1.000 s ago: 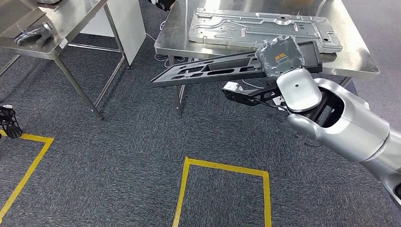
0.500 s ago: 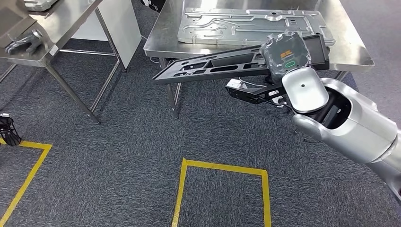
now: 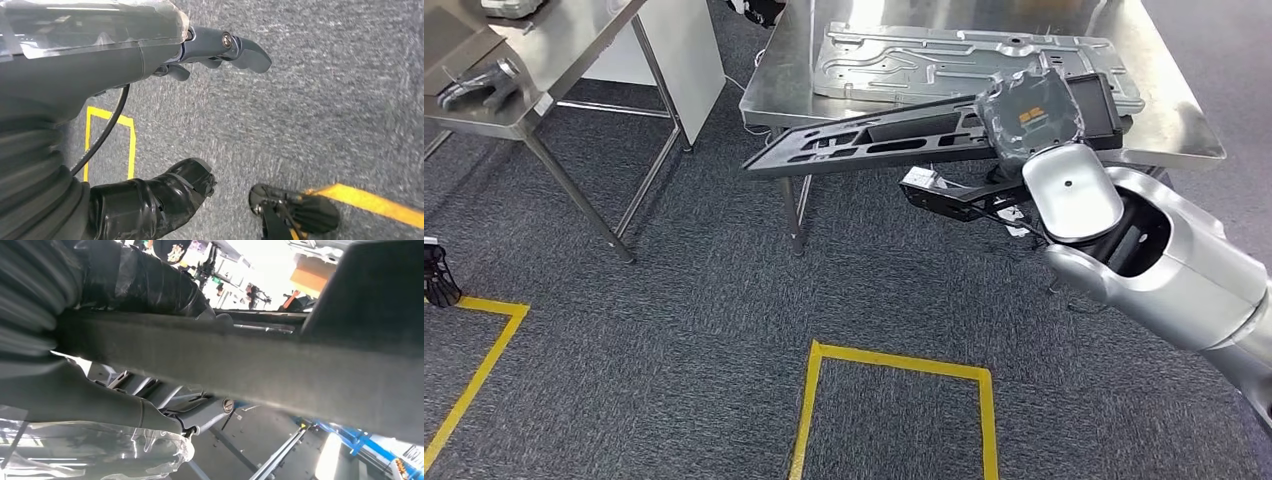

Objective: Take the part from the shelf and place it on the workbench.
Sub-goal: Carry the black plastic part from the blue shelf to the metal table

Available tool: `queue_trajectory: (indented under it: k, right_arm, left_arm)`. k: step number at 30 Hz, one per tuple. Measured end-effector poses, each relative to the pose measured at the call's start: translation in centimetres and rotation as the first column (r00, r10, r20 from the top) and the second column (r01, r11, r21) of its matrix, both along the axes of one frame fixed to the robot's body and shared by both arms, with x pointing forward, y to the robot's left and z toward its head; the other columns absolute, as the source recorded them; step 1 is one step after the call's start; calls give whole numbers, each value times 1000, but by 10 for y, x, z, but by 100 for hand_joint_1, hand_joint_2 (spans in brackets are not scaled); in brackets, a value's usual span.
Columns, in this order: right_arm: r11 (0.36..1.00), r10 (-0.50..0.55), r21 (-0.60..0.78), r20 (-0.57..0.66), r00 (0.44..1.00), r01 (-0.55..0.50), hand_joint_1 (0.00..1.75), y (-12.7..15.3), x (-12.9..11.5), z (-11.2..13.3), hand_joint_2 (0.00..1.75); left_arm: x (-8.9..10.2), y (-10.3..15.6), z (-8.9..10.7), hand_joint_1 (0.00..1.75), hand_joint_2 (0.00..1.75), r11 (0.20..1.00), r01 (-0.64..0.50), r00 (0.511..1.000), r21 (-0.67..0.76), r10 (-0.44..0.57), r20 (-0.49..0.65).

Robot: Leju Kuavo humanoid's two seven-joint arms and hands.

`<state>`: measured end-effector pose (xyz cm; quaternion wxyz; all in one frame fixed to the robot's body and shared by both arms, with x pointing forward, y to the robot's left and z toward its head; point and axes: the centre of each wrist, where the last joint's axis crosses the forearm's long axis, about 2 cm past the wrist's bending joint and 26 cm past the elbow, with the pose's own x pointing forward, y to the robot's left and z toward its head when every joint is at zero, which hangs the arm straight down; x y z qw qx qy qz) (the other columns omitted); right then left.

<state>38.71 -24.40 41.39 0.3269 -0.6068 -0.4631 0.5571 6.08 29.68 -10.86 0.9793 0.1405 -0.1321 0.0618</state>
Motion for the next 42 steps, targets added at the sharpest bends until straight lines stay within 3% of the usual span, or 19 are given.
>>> queue_trajectory:
  k: [16,26,42]
  right_arm:
    - [1000,2,-3,13,1000,-2,175,0,-2,1,175]
    - [999,-34,9,144,989,33,175,-7,-8,6,175]
    - [998,-55,50,144,988,48,175,-15,-13,2,175]
  left_arm:
    - [-1,0,0,0,175,1000,1,1000,1,-1,-2]
    - [1,0,0,0,175,1000,10,1000,3,-10,-7]
    - [1,-1,0,0,175,1000,17,1000,-1,-17,-13]
